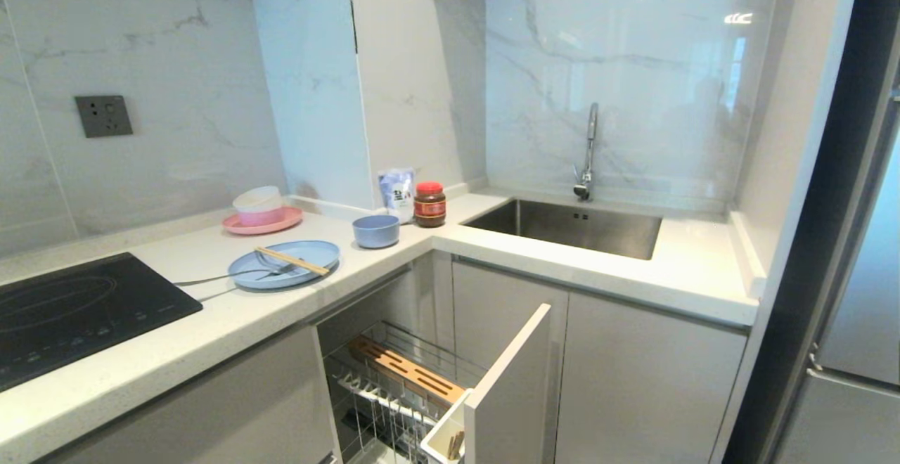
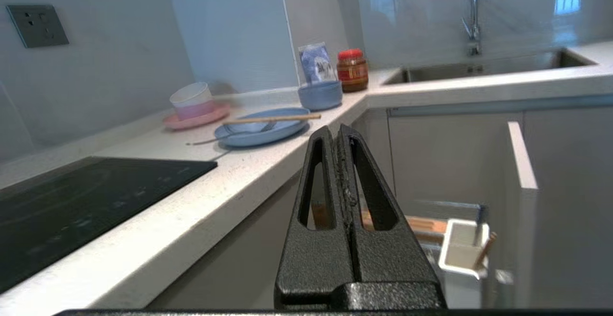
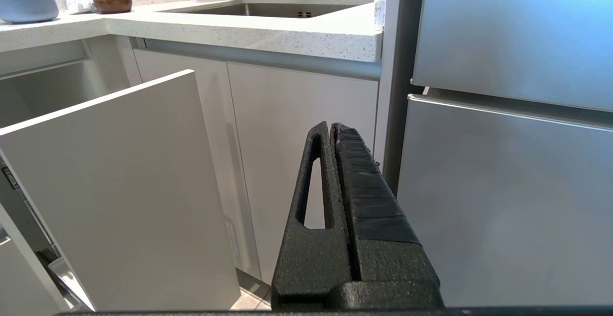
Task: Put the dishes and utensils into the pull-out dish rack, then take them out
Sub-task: Pick up the bowl and place it in the cupboard
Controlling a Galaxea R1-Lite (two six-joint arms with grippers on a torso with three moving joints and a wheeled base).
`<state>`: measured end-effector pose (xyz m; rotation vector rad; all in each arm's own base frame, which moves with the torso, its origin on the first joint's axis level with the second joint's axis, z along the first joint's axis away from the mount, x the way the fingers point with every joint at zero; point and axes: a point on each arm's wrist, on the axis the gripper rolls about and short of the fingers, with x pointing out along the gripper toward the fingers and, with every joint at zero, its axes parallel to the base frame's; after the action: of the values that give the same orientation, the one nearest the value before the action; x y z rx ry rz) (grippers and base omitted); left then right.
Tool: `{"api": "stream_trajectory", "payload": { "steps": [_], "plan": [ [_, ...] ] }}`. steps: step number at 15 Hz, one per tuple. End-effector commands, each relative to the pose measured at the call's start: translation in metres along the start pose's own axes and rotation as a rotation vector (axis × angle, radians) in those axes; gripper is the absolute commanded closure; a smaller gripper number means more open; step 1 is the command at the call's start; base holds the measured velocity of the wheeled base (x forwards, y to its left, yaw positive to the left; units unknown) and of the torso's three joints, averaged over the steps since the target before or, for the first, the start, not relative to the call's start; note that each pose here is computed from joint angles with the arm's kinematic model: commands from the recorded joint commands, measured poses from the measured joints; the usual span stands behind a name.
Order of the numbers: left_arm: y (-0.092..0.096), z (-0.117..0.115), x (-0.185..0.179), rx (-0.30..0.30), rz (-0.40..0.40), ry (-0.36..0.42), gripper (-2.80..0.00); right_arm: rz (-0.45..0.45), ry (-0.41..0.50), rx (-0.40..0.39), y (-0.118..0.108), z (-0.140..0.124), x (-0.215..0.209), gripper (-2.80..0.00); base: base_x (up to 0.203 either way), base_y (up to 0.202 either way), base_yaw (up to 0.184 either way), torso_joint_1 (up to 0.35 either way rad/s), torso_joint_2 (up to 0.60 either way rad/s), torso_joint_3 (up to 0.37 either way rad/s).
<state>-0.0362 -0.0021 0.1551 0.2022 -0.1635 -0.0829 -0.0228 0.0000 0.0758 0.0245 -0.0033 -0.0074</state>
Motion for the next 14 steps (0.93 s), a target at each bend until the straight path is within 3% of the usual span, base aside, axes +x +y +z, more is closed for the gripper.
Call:
{"api": "stream_trajectory", "payload": {
  "steps": [1, 2, 5, 6, 9, 12, 14],
  "plan": [
    [-0.009, -0.047, 0.001, 0.015, 0.013, -0.074, 0.00, 0.001, -0.003, 0.000, 0.000, 0.000, 0.000, 0.00, 0.000, 0.000, 0.000, 0.000, 0.00, 0.000],
    [-0.012, -0.063, 0.003, 0.003, 0.002, -0.031, 0.00, 0.000, -0.003, 0.000, 0.000, 0.000, 0.000, 0.00, 0.000, 0.000, 0.000, 0.000, 0.00, 0.000],
    [-0.015, -0.083, 0.002, -0.129, 0.029, 0.158, 0.00, 0.000, -0.003, 0.000, 0.000, 0.000, 0.000, 0.00, 0.000, 0.000, 0.000, 0.000, 0.00, 0.000],
    [-0.015, -0.082, 0.002, -0.166, 0.046, 0.144, 0.00, 0.001, -0.003, 0.000, 0.000, 0.000, 0.000, 0.00, 0.000, 0.000, 0.000, 0.000, 0.00, 0.000],
    [-0.014, -0.081, 0.002, -0.181, 0.061, 0.128, 0.00, 0.000, -0.003, 0.000, 0.000, 0.000, 0.000, 0.00, 0.000, 0.000, 0.000, 0.000, 0.00, 0.000],
    [-0.013, -0.081, 0.002, -0.262, 0.103, 0.125, 0.00, 0.001, -0.003, 0.000, 0.000, 0.000, 0.000, 0.00, 0.000, 0.000, 0.000, 0.000, 0.00, 0.000],
    [-0.013, -0.081, 0.002, -0.270, 0.103, 0.125, 0.00, 0.001, -0.003, 0.000, 0.000, 0.000, 0.000, 0.00, 0.000, 0.000, 0.000, 0.000, 0.00, 0.000]
  ]
}}
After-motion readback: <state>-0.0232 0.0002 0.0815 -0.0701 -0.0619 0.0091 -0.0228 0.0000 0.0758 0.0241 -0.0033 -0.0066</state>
